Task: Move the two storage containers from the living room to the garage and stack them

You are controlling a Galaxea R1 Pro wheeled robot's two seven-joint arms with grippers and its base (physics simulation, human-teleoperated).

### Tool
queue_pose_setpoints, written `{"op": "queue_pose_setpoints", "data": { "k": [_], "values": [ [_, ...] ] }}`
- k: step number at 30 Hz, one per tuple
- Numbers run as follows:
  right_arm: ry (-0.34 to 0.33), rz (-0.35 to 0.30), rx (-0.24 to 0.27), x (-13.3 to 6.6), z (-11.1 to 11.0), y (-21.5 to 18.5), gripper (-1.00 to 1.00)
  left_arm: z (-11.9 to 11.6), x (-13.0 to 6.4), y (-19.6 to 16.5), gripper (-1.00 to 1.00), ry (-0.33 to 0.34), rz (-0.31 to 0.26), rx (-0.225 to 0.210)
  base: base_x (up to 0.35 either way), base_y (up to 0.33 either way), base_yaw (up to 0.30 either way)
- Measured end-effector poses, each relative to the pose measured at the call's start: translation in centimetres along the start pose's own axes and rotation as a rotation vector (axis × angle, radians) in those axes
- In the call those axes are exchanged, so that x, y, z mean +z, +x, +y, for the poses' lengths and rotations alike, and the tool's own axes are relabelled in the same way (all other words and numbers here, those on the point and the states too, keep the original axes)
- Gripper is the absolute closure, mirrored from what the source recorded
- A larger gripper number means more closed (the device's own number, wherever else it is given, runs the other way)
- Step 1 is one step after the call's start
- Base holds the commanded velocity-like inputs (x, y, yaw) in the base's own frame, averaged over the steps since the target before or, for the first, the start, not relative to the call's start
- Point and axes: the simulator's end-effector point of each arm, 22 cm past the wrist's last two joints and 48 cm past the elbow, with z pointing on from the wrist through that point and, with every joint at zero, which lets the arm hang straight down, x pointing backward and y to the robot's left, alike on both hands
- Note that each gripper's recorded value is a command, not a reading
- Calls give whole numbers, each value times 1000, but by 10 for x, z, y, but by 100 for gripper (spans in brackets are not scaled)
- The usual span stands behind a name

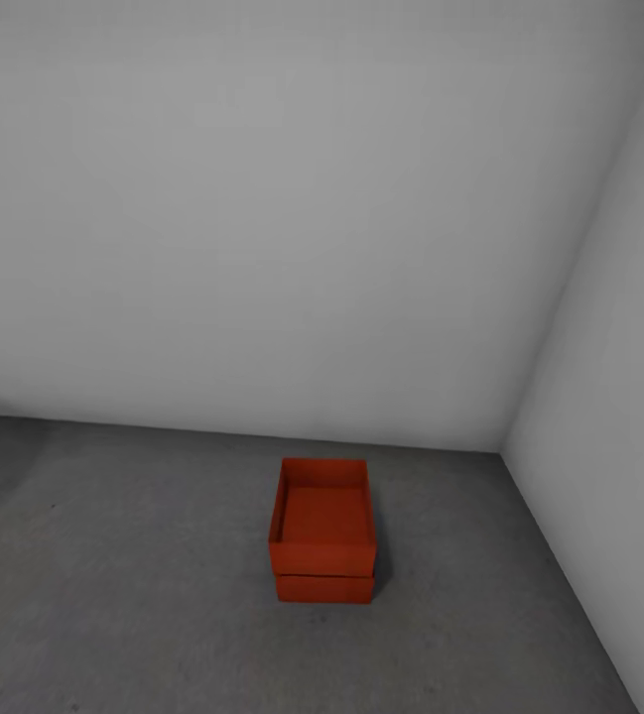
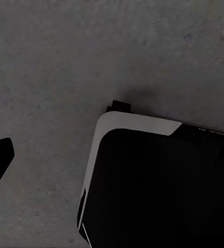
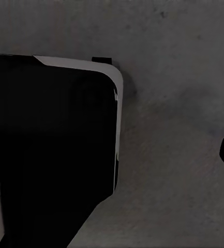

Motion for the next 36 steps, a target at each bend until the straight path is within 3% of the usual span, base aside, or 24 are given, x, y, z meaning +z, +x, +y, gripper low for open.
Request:
{"op": "queue_pose_setpoints", "data": {
  "k": [36],
  "values": [
    [3, -56, 1, -2, -1, -22, -100, -4, -6, -22, -100, 12, -55, -4, 0, 0, 0]
  ]
}}
